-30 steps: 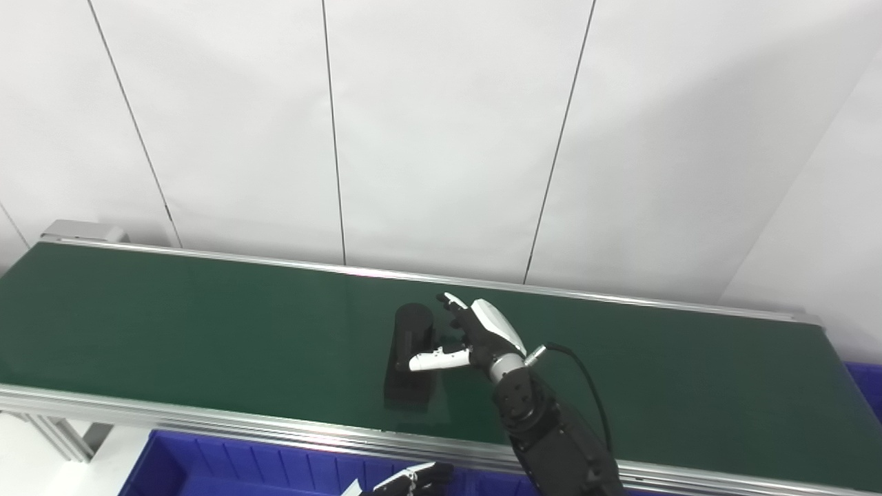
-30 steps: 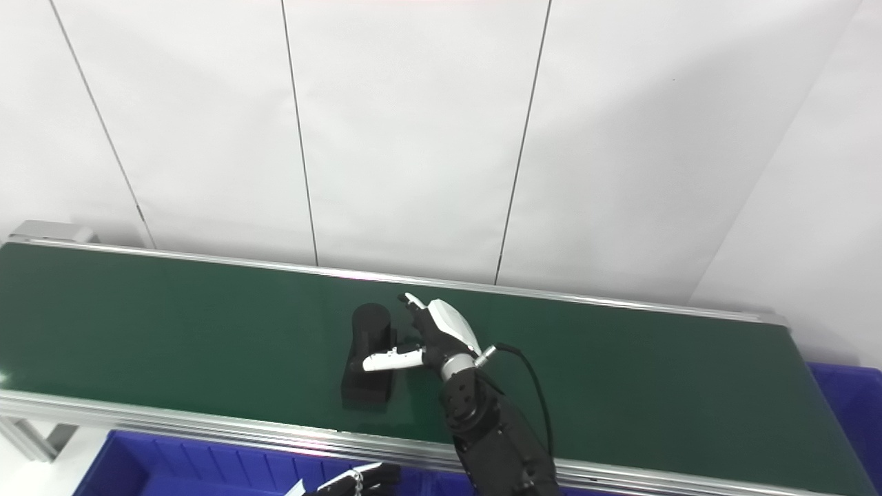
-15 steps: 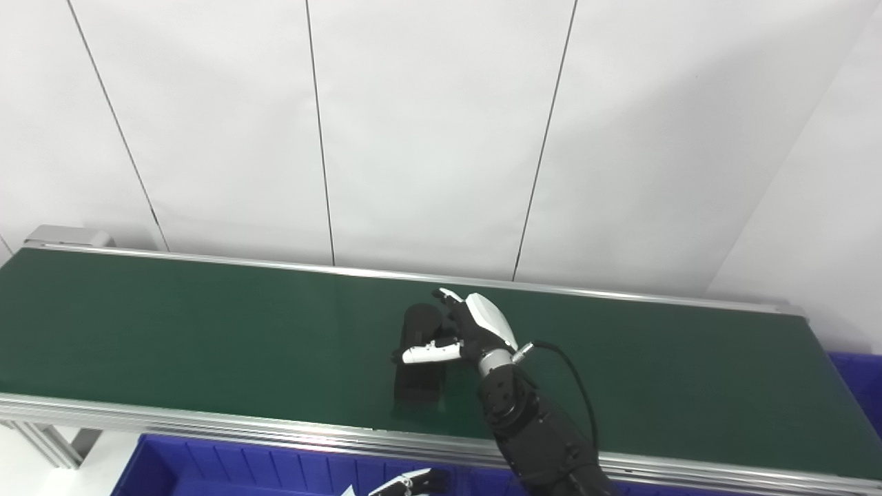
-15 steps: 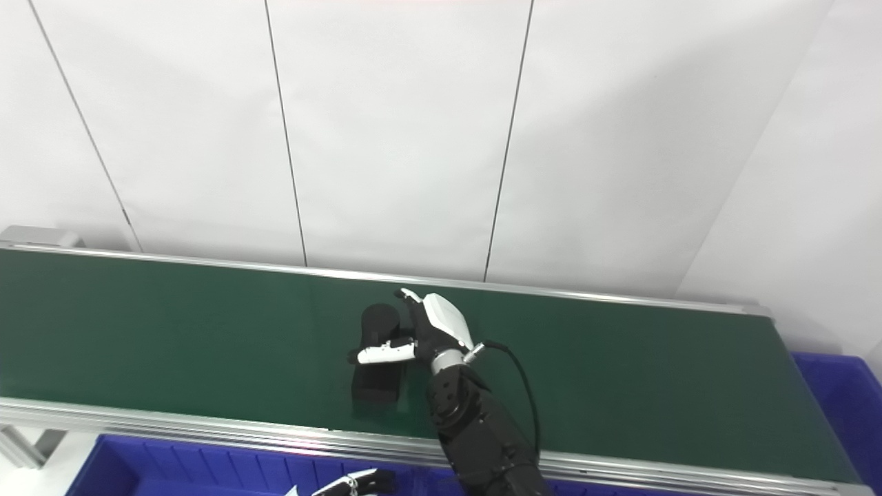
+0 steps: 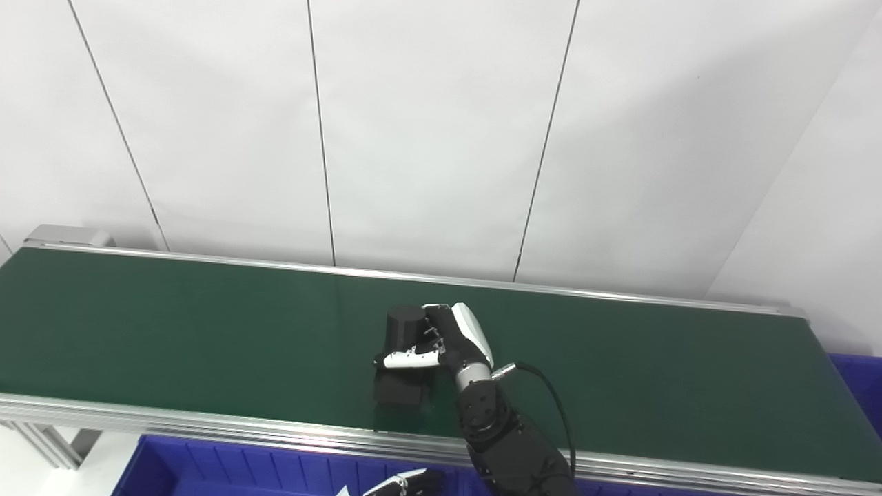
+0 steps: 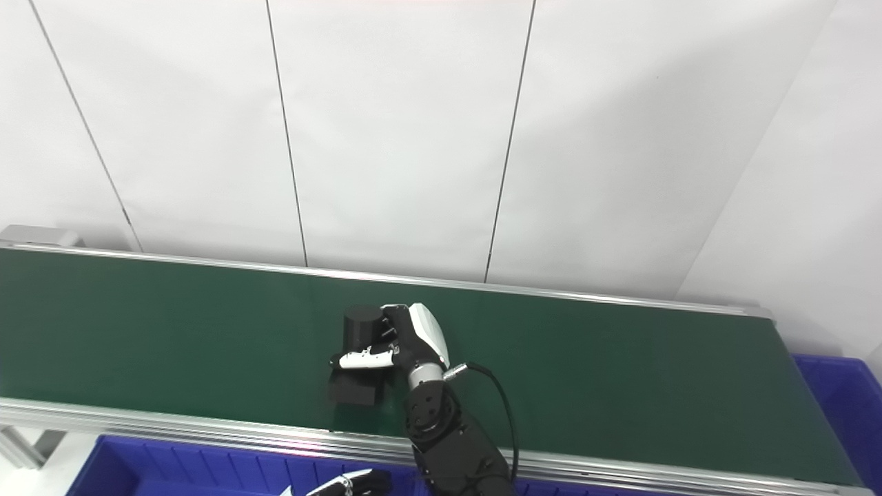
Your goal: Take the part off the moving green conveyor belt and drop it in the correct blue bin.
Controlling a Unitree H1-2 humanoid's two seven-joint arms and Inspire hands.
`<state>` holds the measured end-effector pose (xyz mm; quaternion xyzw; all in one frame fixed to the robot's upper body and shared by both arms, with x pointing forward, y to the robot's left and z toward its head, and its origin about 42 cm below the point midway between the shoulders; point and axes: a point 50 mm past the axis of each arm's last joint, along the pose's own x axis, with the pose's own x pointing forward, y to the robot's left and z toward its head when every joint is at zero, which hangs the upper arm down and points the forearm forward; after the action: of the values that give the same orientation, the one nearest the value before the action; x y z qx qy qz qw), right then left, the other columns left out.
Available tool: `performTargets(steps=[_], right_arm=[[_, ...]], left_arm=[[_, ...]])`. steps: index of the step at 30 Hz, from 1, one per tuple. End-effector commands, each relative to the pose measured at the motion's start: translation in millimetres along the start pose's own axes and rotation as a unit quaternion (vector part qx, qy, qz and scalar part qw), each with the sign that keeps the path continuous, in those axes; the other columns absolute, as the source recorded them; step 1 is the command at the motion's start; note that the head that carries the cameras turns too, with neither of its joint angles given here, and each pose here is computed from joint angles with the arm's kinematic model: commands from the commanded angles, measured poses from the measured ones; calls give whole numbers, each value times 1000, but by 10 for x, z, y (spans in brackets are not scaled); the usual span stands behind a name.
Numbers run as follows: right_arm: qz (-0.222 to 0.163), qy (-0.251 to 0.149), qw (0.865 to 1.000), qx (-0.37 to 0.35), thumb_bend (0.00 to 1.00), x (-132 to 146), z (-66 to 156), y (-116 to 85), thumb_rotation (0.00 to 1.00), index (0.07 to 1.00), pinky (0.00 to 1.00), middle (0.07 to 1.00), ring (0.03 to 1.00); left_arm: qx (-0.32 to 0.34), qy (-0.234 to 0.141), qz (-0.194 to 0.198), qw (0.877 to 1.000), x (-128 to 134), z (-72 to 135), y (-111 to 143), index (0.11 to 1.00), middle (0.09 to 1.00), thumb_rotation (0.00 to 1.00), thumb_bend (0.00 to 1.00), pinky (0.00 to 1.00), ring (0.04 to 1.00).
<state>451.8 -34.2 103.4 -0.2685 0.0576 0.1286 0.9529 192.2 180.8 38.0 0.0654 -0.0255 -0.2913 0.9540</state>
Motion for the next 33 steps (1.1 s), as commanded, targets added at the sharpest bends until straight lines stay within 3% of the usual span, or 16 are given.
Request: performTargets(steps=[1, 6, 8, 9, 12, 15, 18, 24, 28, 31, 33], right_arm=[[-9, -31, 999, 11, 514, 41, 172, 1, 0, 497, 373, 505, 424], [-31, -28, 999, 5, 516, 21, 123, -8, 0, 491, 398, 496, 438], [-42, -28, 999, 5, 517, 11, 112, -17, 0, 484, 525, 482, 467], [-51, -32, 998, 9, 515, -1, 107, -30, 0, 503, 428, 472, 432], [-73, -47, 996, 32, 509, -48, 100, -74, 0, 529, 285, 471, 374], [-85, -61, 992, 65, 505, -130, 89, -149, 0, 538, 235, 462, 348], [-102, -82, 988, 81, 511, -263, 69, -259, 0, 514, 300, 486, 391], [-125, -111, 982, 91, 513, -664, 13, -577, 0, 494, 385, 507, 428], [-142, -129, 977, 90, 512, -1024, -5, -824, 0, 490, 384, 519, 425], [-151, -135, 975, 96, 512, -1319, -50, -990, 0, 471, 330, 525, 437], [-148, -142, 974, 96, 510, -1457, -104, -1065, 0, 468, 366, 537, 432]], left_arm=[[8, -28, -2, 1000, 41, 75, 57, 844, 852, 124, 817, 751, 814], [5, -27, -5, 1000, 42, 56, 83, 850, 854, 132, 815, 790, 834], [3, -26, -5, 1000, 45, 47, 91, 851, 854, 135, 815, 807, 838], [3, -23, -6, 1000, 47, 49, 97, 854, 857, 145, 817, 835, 853], [7, -20, -9, 1000, 58, 56, 112, 861, 867, 163, 818, 864, 872], [-1, -15, -8, 1000, 68, 57, 120, 864, 878, 165, 822, 872, 885], [-7, -14, -6, 1000, 78, 65, 130, 865, 890, 147, 828, 838, 892], [-8, -14, -5, 1000, 104, 127, 155, 864, 900, 124, 818, 808, 880], [4, -18, 4, 1000, 144, 218, 164, 874, 896, 124, 809, 797, 872], [12, -20, 14, 1000, 184, 301, 163, 872, 882, 109, 818, 806, 866], [16, -19, 19, 1000, 203, 350, 161, 875, 878, 98, 819, 814, 863]])
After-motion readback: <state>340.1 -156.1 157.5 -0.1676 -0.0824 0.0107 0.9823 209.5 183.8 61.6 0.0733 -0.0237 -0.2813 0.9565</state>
